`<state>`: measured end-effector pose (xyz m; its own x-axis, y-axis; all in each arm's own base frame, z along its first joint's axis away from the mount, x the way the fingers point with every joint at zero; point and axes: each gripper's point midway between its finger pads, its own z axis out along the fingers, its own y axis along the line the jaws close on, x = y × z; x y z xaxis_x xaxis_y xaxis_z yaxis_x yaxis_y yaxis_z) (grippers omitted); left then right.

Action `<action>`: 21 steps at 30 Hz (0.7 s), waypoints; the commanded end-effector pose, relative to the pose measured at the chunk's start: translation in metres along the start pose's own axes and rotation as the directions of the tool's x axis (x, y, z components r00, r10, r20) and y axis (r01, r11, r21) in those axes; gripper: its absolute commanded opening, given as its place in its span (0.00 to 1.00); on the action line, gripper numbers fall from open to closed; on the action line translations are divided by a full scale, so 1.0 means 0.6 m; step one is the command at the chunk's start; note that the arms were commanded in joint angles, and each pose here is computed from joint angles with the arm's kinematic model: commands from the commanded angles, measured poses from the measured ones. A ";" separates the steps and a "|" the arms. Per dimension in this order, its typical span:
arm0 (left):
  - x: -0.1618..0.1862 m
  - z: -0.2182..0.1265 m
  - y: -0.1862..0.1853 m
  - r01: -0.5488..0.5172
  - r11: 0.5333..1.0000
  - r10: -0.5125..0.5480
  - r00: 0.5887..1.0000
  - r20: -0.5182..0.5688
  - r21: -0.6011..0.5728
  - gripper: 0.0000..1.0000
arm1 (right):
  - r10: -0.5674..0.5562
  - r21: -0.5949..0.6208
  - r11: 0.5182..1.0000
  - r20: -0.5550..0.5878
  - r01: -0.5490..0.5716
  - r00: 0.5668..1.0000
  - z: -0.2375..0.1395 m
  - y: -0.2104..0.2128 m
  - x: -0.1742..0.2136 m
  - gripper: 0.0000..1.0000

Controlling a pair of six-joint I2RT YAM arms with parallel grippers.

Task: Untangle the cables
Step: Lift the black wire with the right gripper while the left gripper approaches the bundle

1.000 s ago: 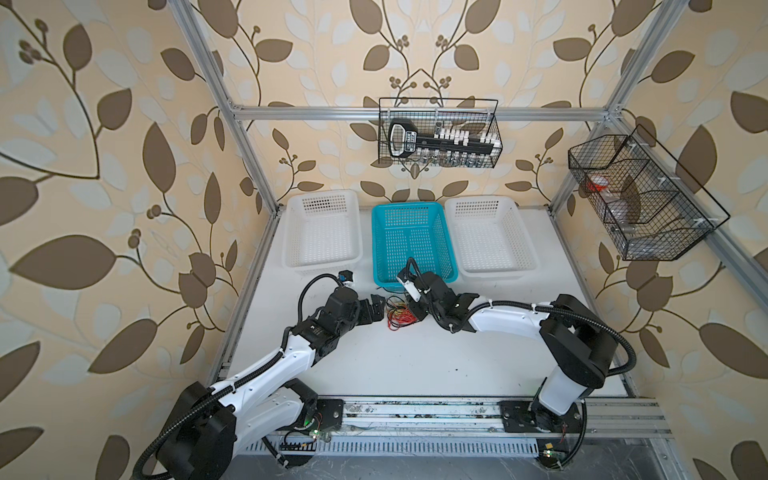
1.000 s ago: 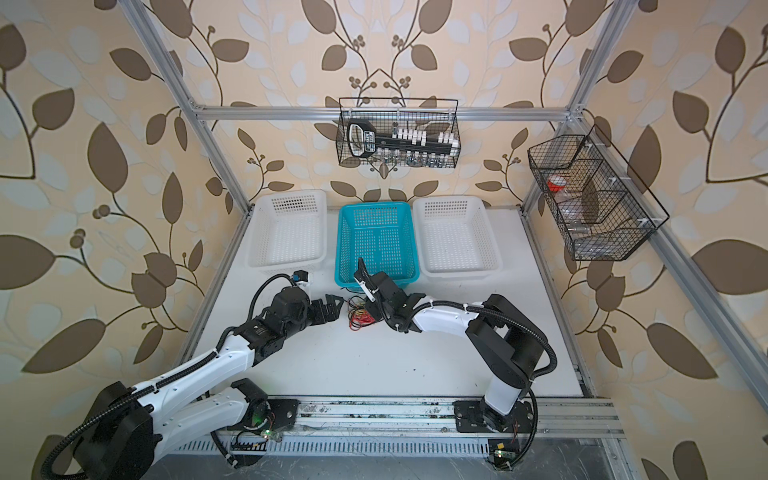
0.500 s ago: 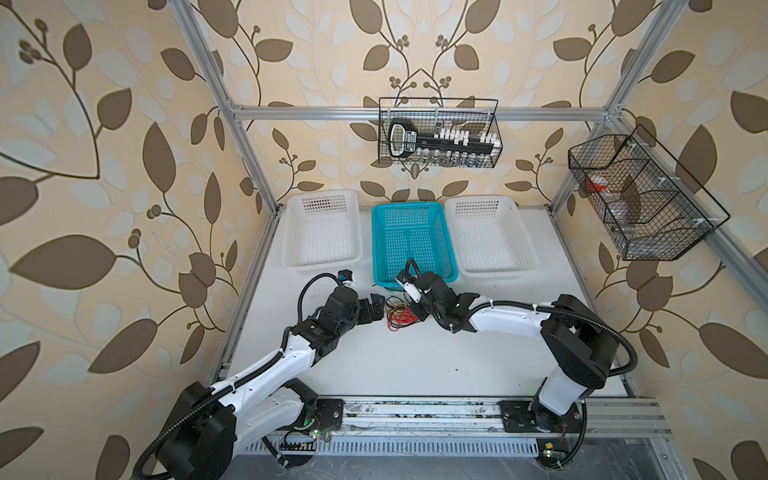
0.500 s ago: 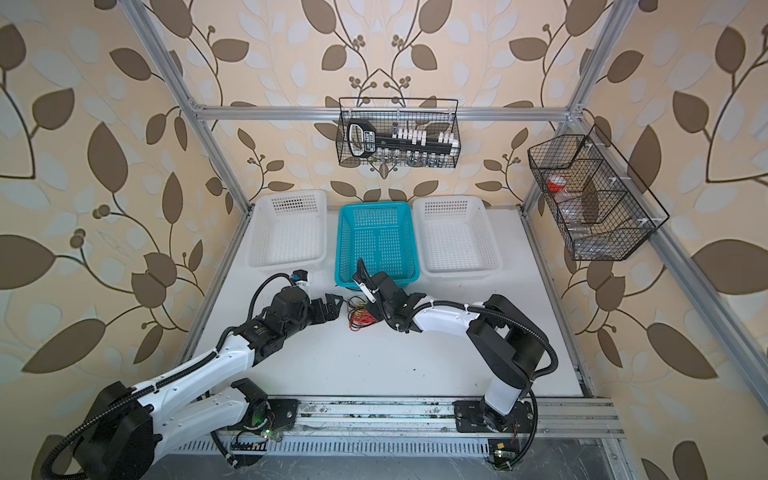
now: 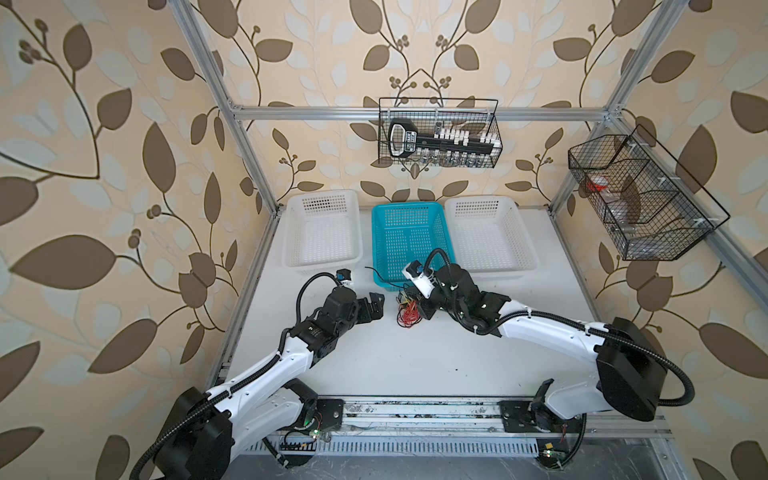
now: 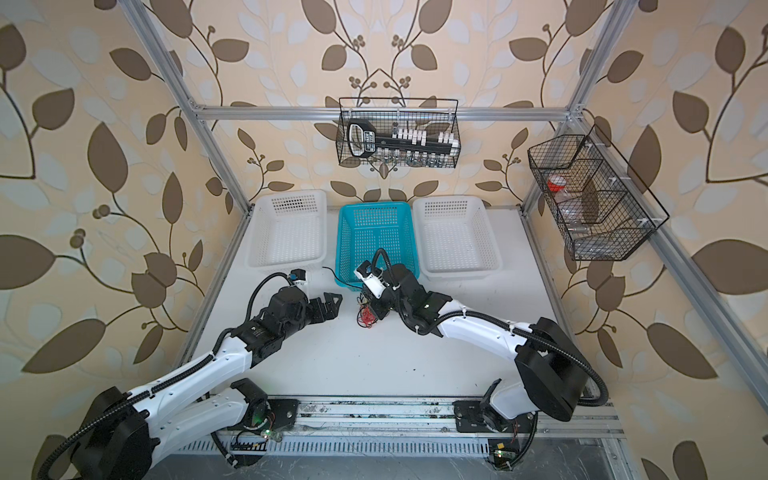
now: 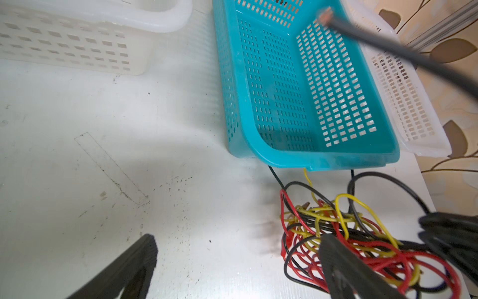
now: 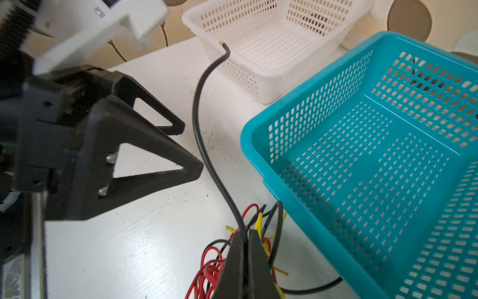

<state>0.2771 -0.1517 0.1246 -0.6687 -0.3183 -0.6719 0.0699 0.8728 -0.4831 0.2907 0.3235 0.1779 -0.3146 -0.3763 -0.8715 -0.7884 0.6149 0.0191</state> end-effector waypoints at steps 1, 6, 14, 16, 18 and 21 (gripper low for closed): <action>-0.010 -0.011 -0.031 -0.032 0.995 0.028 0.999 0.037 0.094 0.99 | 0.078 -0.091 0.993 0.085 -0.070 0.993 -0.028 0.018 -0.039 0.00; -0.012 -0.031 -0.080 -0.081 0.964 0.072 0.996 0.044 0.254 0.99 | 0.155 -0.124 0.982 0.114 -0.141 0.981 -0.054 0.019 -0.052 0.00; 0.010 -0.046 -0.147 -0.125 0.888 0.162 0.986 -0.047 0.443 0.99 | 0.257 -0.067 0.966 0.094 -0.251 0.962 -0.070 -0.001 -0.039 0.00; 0.022 -0.046 -0.161 -0.135 0.868 0.193 0.978 -0.074 0.477 0.99 | 0.279 -0.044 0.960 0.086 -0.276 0.956 -0.070 -0.008 -0.032 0.00; 0.034 -0.045 -0.172 -0.149 0.854 0.223 0.970 -0.092 0.498 0.99 | 0.293 -0.034 0.956 0.075 -0.291 0.953 -0.070 -0.012 -0.022 0.00; 0.046 -0.043 -0.184 -0.183 0.840 0.259 0.963 -0.080 0.511 0.97 | 0.306 -0.029 0.952 0.068 -0.305 0.950 -0.068 -0.014 -0.009 0.00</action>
<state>0.2349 -0.2293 0.1483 -0.7433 -0.0891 -0.6630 0.4481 0.6695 -0.5925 0.2778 0.2994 0.2084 -0.4777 -0.1460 -0.8663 -0.7011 0.6576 0.2757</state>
